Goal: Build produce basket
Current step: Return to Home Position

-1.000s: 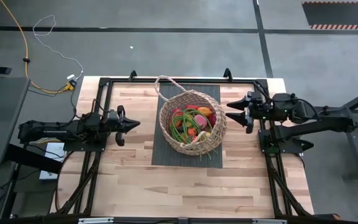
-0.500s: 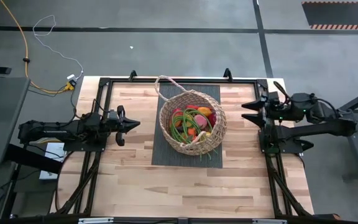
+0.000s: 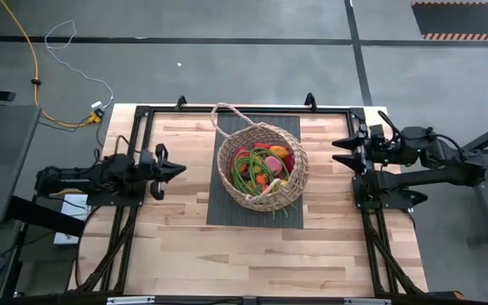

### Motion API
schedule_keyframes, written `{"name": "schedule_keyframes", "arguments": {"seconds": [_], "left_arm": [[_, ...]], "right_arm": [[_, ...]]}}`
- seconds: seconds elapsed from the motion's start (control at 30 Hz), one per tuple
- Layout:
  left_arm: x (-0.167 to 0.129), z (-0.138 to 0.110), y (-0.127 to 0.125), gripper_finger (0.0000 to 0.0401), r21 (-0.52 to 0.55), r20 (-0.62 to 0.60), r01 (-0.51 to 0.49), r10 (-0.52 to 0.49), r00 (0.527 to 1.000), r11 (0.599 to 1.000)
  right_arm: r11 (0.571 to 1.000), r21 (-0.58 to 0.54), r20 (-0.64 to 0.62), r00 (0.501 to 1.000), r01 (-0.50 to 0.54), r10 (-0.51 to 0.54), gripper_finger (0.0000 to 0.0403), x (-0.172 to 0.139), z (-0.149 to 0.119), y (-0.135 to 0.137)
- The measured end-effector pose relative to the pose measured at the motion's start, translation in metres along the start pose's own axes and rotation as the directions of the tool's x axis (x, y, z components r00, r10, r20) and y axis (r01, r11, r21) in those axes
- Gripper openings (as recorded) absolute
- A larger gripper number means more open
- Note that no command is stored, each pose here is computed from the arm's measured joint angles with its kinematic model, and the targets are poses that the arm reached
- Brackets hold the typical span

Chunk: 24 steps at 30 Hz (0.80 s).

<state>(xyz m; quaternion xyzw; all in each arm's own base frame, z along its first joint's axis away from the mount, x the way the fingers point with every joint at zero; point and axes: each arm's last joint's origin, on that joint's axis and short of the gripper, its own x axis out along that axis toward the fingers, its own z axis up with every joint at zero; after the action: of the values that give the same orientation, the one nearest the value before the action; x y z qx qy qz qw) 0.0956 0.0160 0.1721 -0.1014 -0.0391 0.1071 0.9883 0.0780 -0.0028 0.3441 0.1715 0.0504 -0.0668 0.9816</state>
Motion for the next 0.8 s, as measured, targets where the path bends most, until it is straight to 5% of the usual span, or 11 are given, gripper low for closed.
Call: {"name": "schedule_keyframes", "arguments": {"seconds": [0.3, 0.63, 0.8], "left_arm": [[-0.001, -0.005, -0.007, 0.0003, -0.003, -0.055, 0.099, -0.099, 0.994, 0.995], [0.002, -0.009, -0.006, 0.0003, 0.0, -0.108, 0.087, -0.086, 0.99, 0.996], [0.002, -0.009, -0.006, 0.0003, 0.0, -0.107, 0.087, -0.086, 0.99, 0.996]], "right_arm": [[0.999, 0.053, -0.011, 1.0, -0.001, 0.001, 0.022, 0.008, -0.027, -0.009], [0.97, 0.092, 0.024, 0.974, -0.227, 0.225, 0.0018, 0.02, -0.074, -0.018], [0.963, 0.079, 0.079, 0.964, -0.258, 0.252, 0.0018, 0.014, -0.085, -0.021]]}}
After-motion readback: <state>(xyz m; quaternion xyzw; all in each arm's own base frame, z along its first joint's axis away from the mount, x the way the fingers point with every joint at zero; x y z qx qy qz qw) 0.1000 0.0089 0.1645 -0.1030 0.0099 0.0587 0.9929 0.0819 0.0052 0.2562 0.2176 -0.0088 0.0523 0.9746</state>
